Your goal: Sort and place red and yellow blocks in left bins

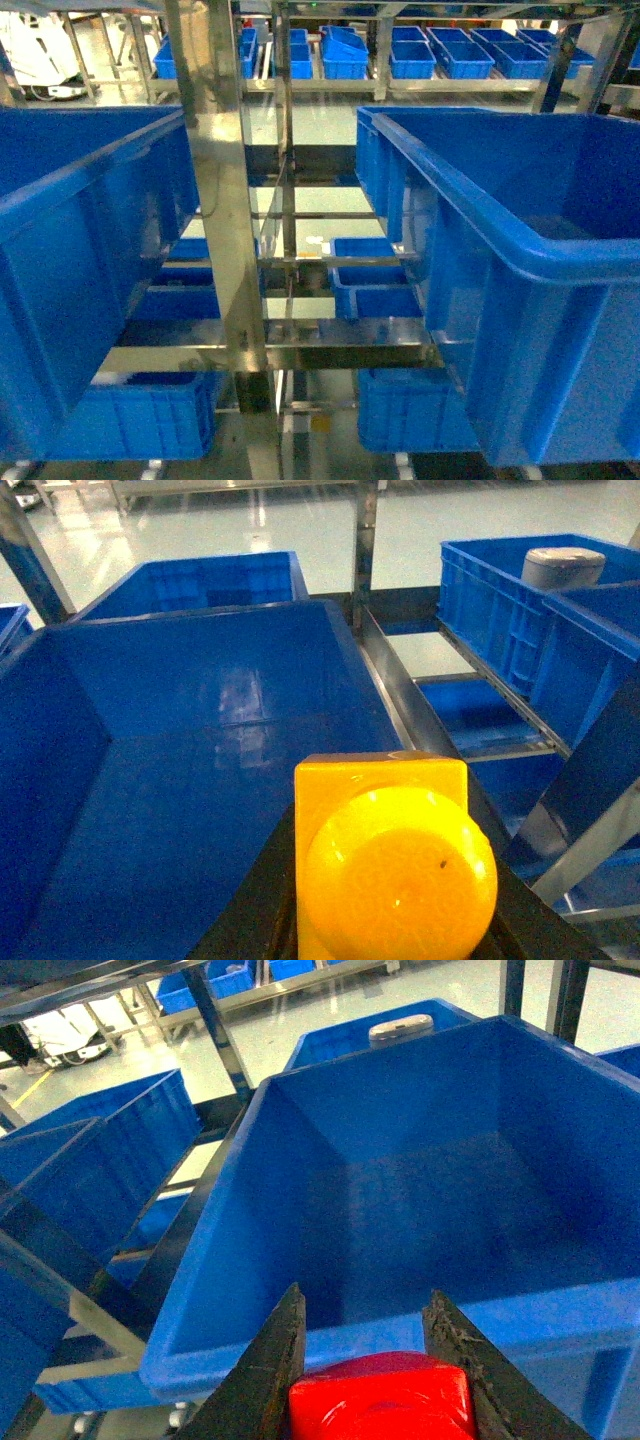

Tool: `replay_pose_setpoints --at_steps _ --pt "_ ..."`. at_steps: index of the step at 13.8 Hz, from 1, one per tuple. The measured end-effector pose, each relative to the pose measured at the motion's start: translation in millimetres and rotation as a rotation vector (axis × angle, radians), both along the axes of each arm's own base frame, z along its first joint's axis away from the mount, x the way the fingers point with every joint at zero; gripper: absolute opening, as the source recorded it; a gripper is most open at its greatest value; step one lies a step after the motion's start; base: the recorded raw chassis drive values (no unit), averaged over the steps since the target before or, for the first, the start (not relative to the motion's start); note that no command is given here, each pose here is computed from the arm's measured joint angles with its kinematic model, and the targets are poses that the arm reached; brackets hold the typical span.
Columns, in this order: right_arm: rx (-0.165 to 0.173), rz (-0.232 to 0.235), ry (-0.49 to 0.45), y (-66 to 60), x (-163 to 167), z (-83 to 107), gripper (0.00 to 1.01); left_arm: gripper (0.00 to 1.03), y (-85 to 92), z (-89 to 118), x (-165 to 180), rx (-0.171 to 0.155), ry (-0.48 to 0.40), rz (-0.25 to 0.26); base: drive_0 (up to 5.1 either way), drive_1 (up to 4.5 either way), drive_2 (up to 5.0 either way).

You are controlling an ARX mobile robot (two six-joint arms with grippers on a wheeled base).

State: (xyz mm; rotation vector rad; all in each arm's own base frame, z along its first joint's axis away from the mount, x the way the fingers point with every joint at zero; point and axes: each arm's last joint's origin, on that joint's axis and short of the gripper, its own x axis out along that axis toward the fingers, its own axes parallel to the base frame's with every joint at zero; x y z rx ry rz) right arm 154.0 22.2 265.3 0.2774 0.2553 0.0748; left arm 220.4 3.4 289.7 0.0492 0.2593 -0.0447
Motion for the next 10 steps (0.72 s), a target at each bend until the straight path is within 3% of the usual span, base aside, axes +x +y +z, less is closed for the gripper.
replay_pose_setpoints --at_steps 5,7,8,10 --pt "0.001 0.001 0.003 -0.2 3 -0.8 0.29 0.27 -0.5 0 1 -0.001 -0.002 -0.005 0.1 4.42 -4.2" --pt "0.037 0.039 0.015 1.4 34 3.5 0.29 0.27 -0.5 1 0 -0.001 -0.006 -0.005 0.1 4.42 -4.2" --pt "0.055 0.087 0.049 4.6 55 -1.8 0.29 0.27 -0.5 1 0 -0.001 -0.005 -0.005 0.1 4.42 -4.2" --pt "0.068 0.109 0.206 2.1 94 -28.7 0.29 0.27 -0.5 1 0 -0.001 -0.005 -0.005 0.1 4.42 -4.2"
